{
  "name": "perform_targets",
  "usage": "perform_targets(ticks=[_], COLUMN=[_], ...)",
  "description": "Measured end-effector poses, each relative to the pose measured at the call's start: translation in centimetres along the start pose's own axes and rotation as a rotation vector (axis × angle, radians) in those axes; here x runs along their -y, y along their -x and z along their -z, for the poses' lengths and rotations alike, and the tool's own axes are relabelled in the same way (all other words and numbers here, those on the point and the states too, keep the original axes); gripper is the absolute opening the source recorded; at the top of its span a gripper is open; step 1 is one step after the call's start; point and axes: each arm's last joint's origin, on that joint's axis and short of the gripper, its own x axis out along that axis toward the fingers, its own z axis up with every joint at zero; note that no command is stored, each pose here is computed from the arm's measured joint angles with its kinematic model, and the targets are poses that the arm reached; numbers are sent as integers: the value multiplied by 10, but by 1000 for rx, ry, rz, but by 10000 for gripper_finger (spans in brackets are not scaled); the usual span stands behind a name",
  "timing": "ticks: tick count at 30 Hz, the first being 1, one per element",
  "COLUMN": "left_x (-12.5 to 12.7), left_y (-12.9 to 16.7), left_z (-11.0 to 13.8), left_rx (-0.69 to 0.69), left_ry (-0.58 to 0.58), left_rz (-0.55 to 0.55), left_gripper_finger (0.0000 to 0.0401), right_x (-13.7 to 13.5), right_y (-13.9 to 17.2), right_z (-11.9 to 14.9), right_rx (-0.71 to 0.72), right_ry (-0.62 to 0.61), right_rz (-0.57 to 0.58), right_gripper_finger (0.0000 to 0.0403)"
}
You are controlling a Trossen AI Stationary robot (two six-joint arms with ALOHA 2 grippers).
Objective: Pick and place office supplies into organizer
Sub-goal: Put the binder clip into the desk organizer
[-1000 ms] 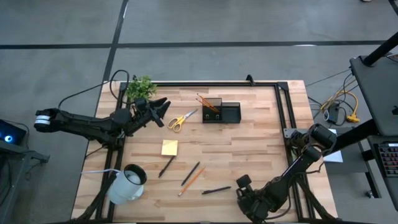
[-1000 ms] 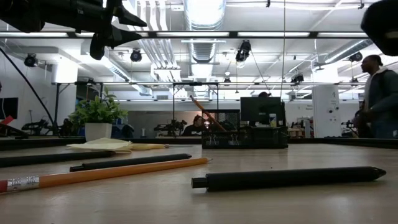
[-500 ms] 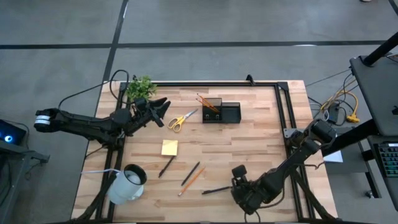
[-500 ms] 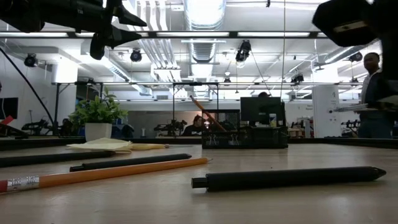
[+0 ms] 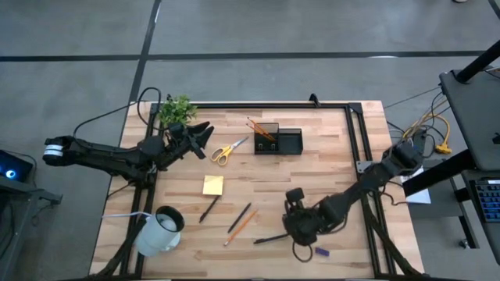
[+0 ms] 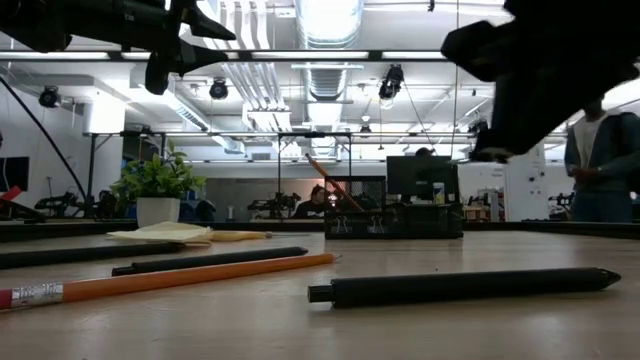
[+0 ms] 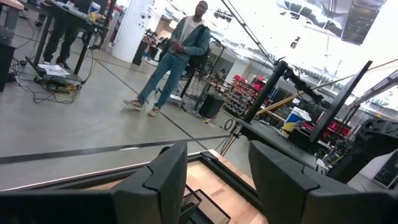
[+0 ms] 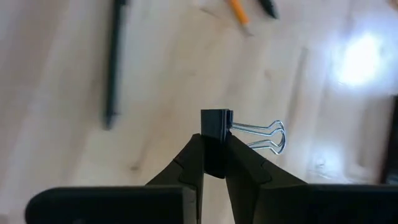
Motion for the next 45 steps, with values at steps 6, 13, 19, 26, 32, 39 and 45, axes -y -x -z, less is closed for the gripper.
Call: perform_targets(ticks=[6, 13, 19, 26, 32, 39, 45], left_x=[0, 0, 1, 1, 1, 1, 1], left_y=[0, 0, 0, 0, 0, 0, 0], left_z=[0, -1, -2, -2, -2, -2, -2], left_rx=[1, 10, 14, 15, 15, 15, 16], left_ry=[-2, 4, 3, 4, 4, 4, 5], left_rz=[0, 4, 6, 6, 7, 7, 6], left_gripper_finger=[157, 157, 157, 157, 157, 157, 157], right_x=[30, 66, 97, 135, 162, 183, 194], right_y=[-2, -4, -9, -17, -20, -30, -38], right_z=[1, -1, -4, -7, -9, -4, 3], right_rx=[-4, -2, 26, 79, 146, 210, 271], right_ry=[-17, -21, -46, -125, -207, -309, -427], right_rz=[31, 68, 106, 161, 205, 240, 218], right_gripper_finger=[33, 33, 33, 33, 33, 33, 33])
